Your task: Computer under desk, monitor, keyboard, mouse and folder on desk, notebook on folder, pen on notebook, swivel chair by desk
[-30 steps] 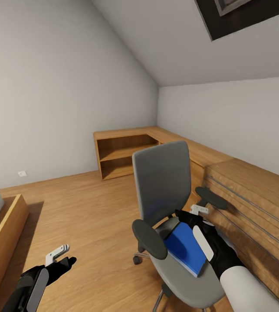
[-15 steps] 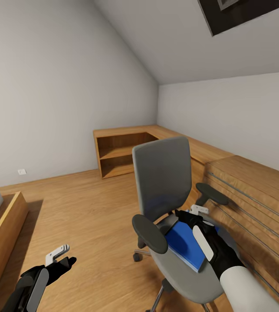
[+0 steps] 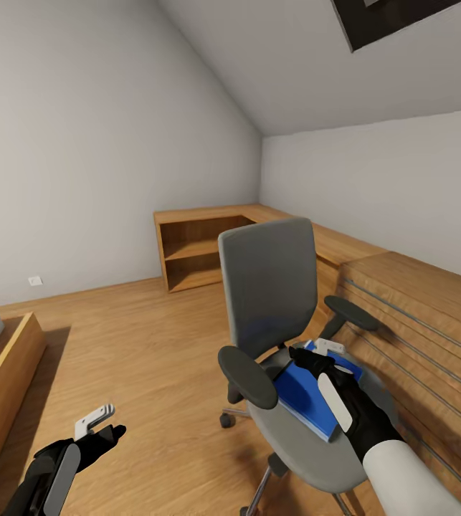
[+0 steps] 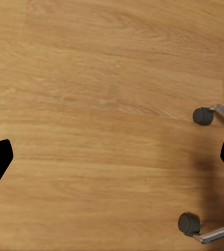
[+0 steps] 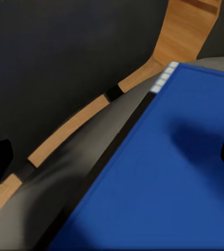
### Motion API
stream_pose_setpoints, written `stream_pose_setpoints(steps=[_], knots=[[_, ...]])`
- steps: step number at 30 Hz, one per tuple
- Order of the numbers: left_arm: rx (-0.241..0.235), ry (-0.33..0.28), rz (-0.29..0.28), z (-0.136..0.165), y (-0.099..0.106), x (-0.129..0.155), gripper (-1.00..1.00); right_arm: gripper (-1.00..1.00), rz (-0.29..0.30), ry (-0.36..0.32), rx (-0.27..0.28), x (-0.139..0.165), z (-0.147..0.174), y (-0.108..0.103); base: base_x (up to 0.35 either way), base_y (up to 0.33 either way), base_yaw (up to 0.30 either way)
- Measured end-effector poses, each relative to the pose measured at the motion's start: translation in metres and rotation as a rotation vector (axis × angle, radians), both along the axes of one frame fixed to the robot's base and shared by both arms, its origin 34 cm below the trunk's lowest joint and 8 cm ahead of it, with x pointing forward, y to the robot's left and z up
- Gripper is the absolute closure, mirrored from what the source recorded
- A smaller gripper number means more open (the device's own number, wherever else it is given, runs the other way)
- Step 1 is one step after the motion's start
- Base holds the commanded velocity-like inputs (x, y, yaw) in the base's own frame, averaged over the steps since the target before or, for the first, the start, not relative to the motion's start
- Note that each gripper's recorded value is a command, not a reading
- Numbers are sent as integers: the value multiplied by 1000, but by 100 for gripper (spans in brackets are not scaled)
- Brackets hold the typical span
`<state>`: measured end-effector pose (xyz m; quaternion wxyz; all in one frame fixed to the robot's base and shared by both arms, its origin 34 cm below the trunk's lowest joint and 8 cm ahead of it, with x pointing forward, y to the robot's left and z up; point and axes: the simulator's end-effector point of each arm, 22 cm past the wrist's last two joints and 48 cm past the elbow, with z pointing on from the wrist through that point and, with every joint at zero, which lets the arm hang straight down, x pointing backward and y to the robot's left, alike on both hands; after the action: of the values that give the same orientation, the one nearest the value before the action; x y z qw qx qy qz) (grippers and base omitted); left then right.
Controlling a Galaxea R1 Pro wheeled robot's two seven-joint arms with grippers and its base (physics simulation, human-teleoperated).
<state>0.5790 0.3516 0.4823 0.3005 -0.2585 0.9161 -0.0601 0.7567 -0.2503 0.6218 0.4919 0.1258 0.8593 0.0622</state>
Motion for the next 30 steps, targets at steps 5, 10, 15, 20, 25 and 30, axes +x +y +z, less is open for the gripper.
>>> stream_pose_setpoints(steps=[5, 10, 15, 20, 25, 30], knots=[[0, 0, 0, -11, 0, -2, -100, -100, 1, 2, -3, -2, -11, 0, 0, 0, 0], [2, -2, 1, -20, 1, -4, -100, -100, 2, 4, -4, -5, -22, 0, 0, 0, 0], [1, -3, 1, -22, 1, -4, -100, -100, 2, 6, -4, -6, -25, 0, 0, 0, 0], [2, -3, 1, -22, 1, -4, -100, -100, 2, 8, -4, -6, -25, 1, 0, 0, 0], [1, -3, 1, -33, 1, -7, -100, -100, 2, 8, -3, -8, -36, 1, 0, 0, 0], [1, -4, 1, -44, 1, -9, -100, -100, 3, 9, -3, -11, -47, 1, 0, 0, 0]])
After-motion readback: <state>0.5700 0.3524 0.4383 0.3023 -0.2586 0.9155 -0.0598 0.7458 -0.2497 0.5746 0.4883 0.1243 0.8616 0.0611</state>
